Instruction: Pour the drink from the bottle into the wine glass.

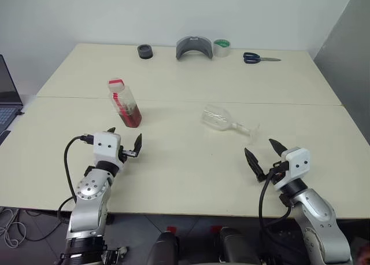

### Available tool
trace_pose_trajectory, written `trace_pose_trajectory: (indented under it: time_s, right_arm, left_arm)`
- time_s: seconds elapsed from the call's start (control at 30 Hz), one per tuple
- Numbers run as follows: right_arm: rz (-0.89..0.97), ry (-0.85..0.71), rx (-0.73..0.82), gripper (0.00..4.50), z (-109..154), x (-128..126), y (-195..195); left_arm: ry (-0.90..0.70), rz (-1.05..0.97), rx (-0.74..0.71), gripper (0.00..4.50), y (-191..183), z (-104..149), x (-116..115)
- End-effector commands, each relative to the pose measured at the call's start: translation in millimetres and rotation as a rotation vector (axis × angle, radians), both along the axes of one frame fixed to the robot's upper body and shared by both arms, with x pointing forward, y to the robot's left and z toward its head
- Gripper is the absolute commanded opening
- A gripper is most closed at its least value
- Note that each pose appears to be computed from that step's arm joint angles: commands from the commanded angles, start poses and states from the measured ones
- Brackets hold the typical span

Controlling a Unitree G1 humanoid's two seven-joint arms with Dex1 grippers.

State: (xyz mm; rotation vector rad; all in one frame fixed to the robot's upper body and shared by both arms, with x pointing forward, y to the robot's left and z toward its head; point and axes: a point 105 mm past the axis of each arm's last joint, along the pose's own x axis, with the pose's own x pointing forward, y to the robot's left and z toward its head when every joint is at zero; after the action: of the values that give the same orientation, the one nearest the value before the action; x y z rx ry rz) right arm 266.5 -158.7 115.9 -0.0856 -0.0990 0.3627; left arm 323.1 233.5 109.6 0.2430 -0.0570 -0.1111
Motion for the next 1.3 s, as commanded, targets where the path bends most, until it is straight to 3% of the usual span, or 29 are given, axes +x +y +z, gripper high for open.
trace_pose_trajectory:
  time_s: [0.03,0.73,1.0,1.3]
  right_arm:
    - [-0.002,-0.044,-0.001,4.5,12.1,-1.6,-1.8]
    - [0.076,-0.045,-0.061,4.5,6.9,-1.1,-1.2]
    - [0.265,-0.028,-0.085,4.5,18.2,-7.7,19.9]
    - [0.609,0.018,-0.101,4.5,60.6,-19.3,53.2]
  left_arm:
    - [-0.062,-0.046,0.009,4.48,-6.7,17.7,0.4]
    - [-0.03,-0.019,0.063,4.48,-0.7,11.7,0.9]
    - [-0.032,-0.029,-0.024,4.48,0.7,14.4,1.5]
    - [-0.017,0.018,-0.148,4.48,14.4,21.4,14.2]
